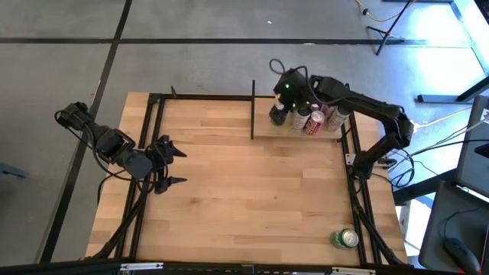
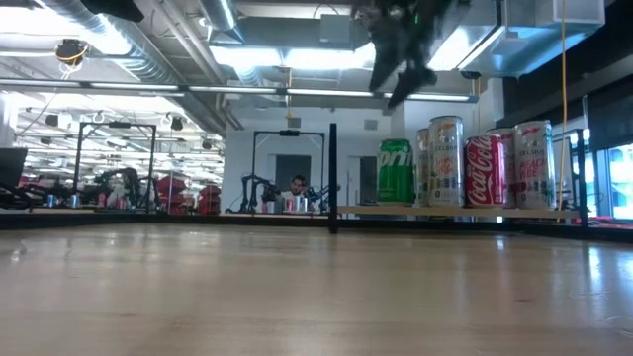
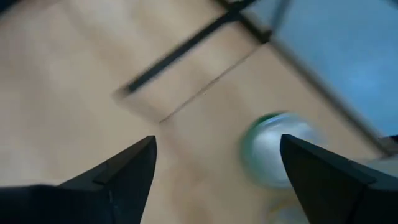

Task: Place canned beverage on shelf
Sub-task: Put the green soda can on the shelf aligned with the other green soda can

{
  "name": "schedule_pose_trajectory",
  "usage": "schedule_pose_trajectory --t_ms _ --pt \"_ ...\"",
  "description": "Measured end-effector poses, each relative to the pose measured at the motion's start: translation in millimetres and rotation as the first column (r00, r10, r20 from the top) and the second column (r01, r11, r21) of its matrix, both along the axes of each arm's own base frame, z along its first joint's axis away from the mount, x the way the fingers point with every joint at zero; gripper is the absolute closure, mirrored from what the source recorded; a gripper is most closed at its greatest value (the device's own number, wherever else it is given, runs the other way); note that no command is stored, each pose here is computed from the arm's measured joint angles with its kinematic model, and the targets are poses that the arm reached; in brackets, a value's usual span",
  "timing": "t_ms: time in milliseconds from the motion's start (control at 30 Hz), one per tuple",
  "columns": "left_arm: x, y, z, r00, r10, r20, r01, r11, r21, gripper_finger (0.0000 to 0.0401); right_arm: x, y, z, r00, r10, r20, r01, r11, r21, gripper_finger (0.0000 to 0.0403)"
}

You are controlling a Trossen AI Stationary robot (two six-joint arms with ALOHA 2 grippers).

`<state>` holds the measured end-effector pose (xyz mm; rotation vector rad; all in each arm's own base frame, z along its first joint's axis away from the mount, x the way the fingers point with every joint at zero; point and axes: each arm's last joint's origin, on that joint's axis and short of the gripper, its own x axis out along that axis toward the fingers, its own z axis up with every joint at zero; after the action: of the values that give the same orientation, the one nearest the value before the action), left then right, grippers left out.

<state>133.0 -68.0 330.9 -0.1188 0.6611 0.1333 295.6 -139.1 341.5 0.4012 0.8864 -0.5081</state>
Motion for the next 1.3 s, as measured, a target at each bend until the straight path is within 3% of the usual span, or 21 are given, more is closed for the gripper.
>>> schedule_pose_trajectory --t_ms 267,467,800,1100,1300 --pt "0 0 0 1.0 -0.005 -0.003 0.005 1.0 -0.005 0.0012 10 121 35 0.975 0.218 -0.043 -0.205 0.959 0.196 0.0095" --pt "0 0 0 1.0 -0.005 0.003 0.005 1.0 -0.009 0.0012 -16 216 29 0.935 0.285 -0.21 -0.216 0.929 0.3 0.0095" --pt "0 0 1 1.0 0.018 0.016 -0.018 1.0 0.01 0.0012 -81 313 24 0.9 0.188 -0.394 -0.03 0.927 0.373 0.0095" --pt "4 -2 5 0.997 0.017 0.071 -0.015 1.0 -0.02 0.0012 -128 355 11 0.868 -0.02 -0.496 0.218 0.914 0.343 0.0095" --pt "4 -2 5 0.998 0.002 0.07 -0.002 1.0 0.0 0.0012 -150 377 -17 0.815 -0.043 -0.578 0.294 0.89 0.348 0.0095"
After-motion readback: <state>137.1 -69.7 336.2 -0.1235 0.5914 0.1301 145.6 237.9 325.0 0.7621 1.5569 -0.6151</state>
